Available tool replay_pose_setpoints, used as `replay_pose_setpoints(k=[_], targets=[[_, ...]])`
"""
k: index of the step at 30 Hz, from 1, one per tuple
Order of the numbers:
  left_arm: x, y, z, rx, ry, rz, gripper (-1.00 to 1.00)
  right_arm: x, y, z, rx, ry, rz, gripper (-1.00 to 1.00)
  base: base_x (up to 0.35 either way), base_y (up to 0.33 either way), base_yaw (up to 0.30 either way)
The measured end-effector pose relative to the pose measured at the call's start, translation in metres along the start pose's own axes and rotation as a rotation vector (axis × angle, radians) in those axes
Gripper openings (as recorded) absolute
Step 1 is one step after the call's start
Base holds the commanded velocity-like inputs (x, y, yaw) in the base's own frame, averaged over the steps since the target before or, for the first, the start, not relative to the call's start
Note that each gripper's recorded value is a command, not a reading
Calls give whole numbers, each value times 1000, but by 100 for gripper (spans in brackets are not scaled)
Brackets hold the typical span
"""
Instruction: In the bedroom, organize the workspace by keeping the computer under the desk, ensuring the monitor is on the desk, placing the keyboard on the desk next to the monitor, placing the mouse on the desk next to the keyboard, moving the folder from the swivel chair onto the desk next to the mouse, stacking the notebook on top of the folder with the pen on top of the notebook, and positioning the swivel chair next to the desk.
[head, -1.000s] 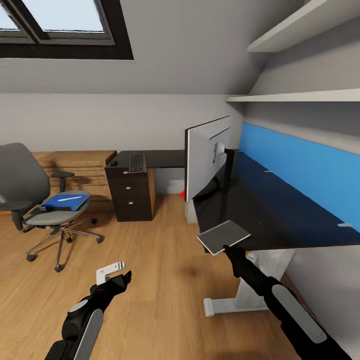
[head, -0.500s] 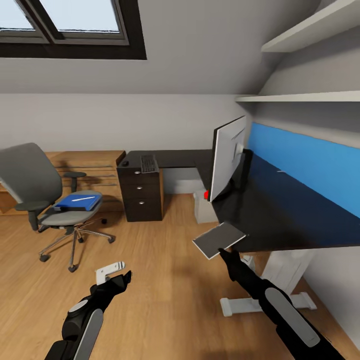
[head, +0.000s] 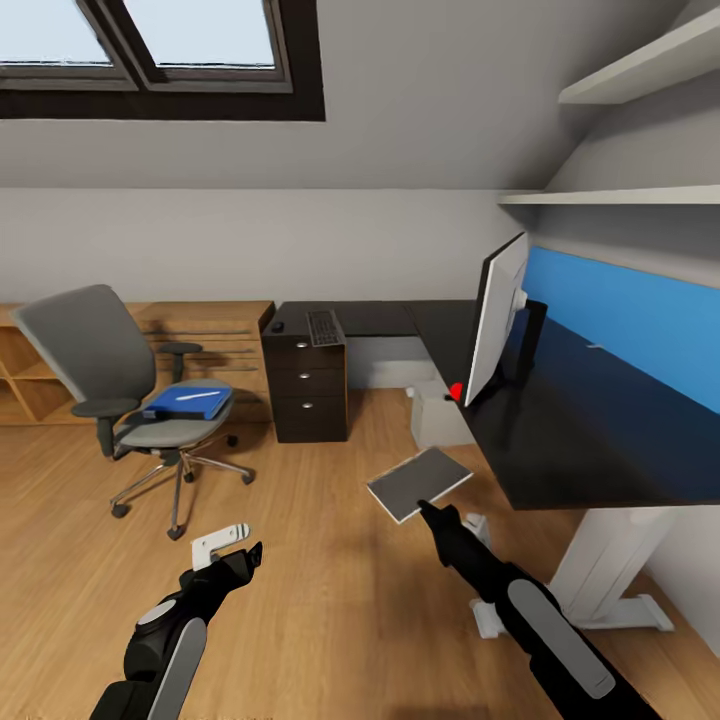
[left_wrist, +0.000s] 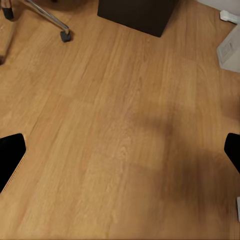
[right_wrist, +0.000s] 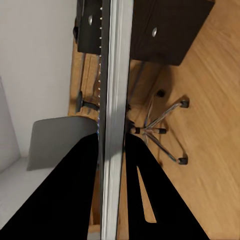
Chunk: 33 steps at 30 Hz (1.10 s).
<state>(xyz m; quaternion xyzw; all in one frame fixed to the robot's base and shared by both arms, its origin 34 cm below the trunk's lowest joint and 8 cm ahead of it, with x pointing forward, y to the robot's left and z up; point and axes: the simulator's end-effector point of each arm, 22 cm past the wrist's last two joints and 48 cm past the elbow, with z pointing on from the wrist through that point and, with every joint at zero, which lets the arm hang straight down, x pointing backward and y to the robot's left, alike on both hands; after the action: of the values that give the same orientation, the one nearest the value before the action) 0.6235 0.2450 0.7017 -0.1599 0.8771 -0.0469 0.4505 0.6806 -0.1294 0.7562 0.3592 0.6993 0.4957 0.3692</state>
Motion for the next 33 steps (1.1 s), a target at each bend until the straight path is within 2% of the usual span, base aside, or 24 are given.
replay_pose_setpoints(k=[5,10,16,33], targets=[[-1,-1,-1,2,-3,0,100,-4,3,1,-4,-31,-15,-100,4,8,236],[-3,-2,-2,5,-7,0,100,-5,5,0,-8,-36,-20,-100,208,13,177],[-4,-2,-2,4,-10,1,100,-6,6,0,-9,-38,-21,-100,303,86,33],[-26,-20,-18,22,-6,18,100,-13,35,-4,-7,-38,-23,-100,319,146,2]])
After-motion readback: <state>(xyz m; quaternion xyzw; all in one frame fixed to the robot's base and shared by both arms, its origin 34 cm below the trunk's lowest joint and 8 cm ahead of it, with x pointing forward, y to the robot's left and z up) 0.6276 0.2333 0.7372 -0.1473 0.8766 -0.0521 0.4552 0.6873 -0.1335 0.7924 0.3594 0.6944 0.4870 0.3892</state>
